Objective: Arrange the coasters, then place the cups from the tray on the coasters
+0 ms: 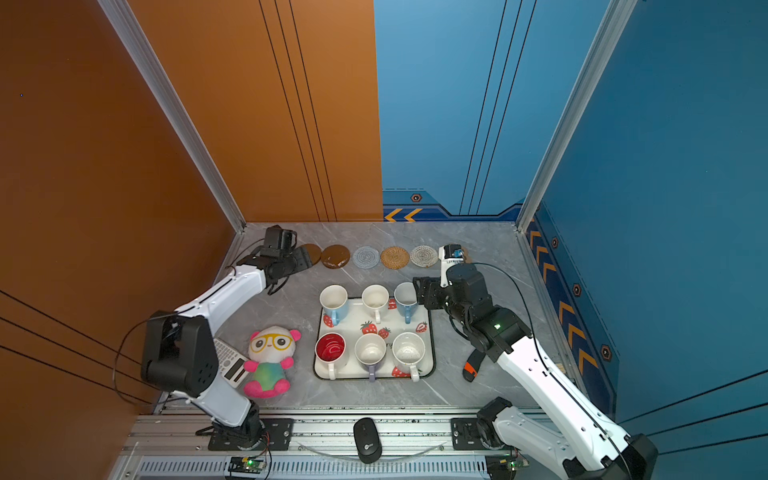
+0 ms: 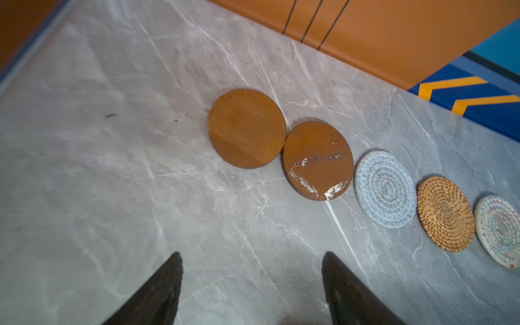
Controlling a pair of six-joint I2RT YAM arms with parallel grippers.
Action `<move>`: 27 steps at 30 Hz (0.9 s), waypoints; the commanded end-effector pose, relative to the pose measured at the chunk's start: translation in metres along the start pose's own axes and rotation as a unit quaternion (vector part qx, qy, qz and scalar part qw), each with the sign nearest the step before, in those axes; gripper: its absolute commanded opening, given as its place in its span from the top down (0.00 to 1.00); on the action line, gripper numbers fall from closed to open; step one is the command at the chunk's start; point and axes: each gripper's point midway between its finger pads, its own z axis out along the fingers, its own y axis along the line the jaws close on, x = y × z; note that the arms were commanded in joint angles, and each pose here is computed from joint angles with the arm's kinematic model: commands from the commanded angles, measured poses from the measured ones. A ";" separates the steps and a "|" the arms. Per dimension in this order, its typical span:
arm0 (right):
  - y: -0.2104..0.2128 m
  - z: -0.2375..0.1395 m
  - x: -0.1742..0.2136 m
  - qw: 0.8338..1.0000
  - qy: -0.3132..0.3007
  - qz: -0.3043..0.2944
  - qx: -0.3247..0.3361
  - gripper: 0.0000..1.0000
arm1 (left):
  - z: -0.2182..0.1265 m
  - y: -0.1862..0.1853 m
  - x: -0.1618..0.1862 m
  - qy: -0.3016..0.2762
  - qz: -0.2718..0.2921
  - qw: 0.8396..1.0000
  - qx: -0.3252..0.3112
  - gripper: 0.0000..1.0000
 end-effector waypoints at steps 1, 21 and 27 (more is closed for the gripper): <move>-0.009 -0.005 -0.017 0.999 -0.012 0.018 0.023 0.25 | 0.033 -0.021 0.020 0.083 -0.014 0.995 0.050 0.26; -0.032 0.003 -0.042 0.997 -0.019 0.061 0.042 0.25 | 0.112 -0.063 0.027 0.151 -0.065 0.980 0.110 0.37; -0.034 0.006 -0.041 0.997 -0.015 0.064 0.041 0.25 | 0.121 -0.062 0.031 0.156 -0.065 0.980 0.105 0.36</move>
